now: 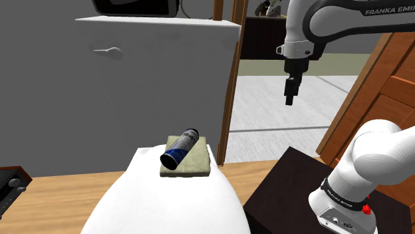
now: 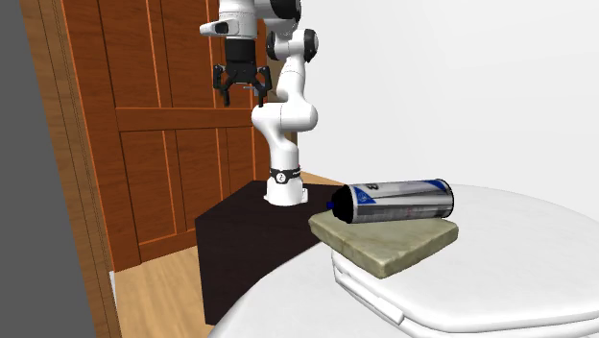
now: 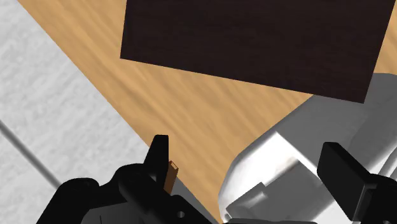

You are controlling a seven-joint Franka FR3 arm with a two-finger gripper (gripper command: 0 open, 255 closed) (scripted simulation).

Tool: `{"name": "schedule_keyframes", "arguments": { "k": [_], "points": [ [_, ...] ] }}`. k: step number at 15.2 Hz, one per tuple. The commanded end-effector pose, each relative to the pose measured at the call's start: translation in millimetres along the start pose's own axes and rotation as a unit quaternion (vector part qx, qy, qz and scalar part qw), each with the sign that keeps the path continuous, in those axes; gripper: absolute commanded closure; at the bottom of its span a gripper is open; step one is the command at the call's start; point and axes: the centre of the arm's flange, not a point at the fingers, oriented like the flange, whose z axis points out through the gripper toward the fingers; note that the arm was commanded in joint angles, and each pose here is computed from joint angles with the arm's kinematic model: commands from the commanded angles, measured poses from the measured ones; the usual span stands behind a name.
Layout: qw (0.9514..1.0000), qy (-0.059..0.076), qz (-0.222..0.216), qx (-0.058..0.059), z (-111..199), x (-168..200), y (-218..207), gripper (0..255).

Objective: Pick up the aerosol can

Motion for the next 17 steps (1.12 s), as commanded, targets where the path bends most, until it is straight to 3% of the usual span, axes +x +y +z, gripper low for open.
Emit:
{"name": "schedule_keyframes", "arguments": {
  "k": [1,5,9,13,17],
  "points": [
    [1.0000,0.000,0.000,0.000,0.0,0.0,0.0,0],
    [0.9976,0.015,0.065,0.016,14.7,5.4,-45.1,0],
    [0.9905,0.029,0.130,0.032,27.7,17.0,-89.5,0],
    [0.9788,0.043,0.195,0.047,38.8,34.7,-132.4,0],
    [0.9624,0.057,0.258,0.063,48.1,58.1,-172.9,0]
  ]
}}
